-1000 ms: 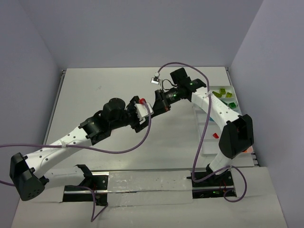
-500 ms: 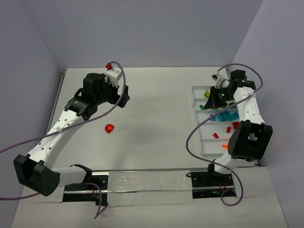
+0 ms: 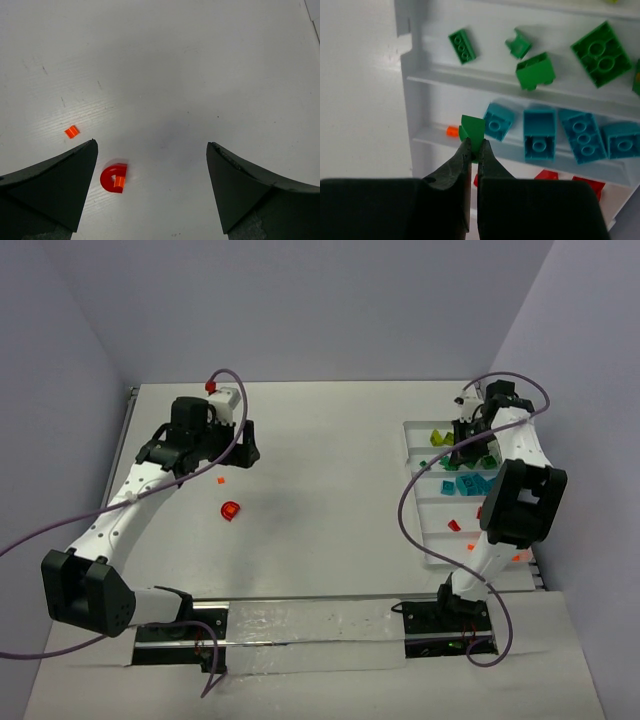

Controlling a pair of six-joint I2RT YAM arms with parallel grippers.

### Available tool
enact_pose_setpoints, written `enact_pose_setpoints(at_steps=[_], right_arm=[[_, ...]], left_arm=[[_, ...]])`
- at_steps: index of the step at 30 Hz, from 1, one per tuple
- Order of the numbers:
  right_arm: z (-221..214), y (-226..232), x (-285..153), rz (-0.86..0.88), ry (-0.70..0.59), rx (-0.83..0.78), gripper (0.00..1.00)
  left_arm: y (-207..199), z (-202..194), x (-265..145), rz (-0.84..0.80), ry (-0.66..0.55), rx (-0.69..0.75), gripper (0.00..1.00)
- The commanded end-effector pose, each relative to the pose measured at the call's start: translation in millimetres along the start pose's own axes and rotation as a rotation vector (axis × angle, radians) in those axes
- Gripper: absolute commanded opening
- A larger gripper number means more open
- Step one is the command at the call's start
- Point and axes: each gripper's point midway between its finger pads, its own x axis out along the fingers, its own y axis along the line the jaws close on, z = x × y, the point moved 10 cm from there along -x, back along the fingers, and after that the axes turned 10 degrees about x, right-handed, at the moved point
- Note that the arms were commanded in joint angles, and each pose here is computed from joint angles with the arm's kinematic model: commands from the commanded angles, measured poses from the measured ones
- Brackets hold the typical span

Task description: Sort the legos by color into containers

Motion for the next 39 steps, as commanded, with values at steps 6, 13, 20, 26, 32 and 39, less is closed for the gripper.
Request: enact_pose_setpoints(at_steps=[6,13,20,26,32,39], right_arm=[[52.1,6.1,27.7,-0.011,-0.082,0.007,0.04],[58.0,13.5,53.6,-0.023,-0.045,-0.007,0.13],[58.6,13.9,59.3,-0.03,-0.04,-0.009,0.32],[57.6,18.2,49.8,-0.019,-0.056,-0.015,0.45],[53.0,39.1,19.4,0.053,-0.107,-0.037,0.44],[39.3,83.9,-16.6,0.127,-0.169,-0.101,0.45]], left_arm=[[20.9,-4.4,-6.3,0.042,-0.025,-0.101,0.99],[43.0,-18.4,-5.6,0.094,0.017,-0.15,0.99],[64.0,-36.3,-8.8,0.128,0.052,-0.19,0.99],[70.3,-47.8,-9.7,0.143,0.069,-0.195,0.99],[80.7,-59.4,-4.4,0.157,0.083,-0.131,0.95],[101.4,-74.0,26.8,0.222,0.106,-0.032,0.67]])
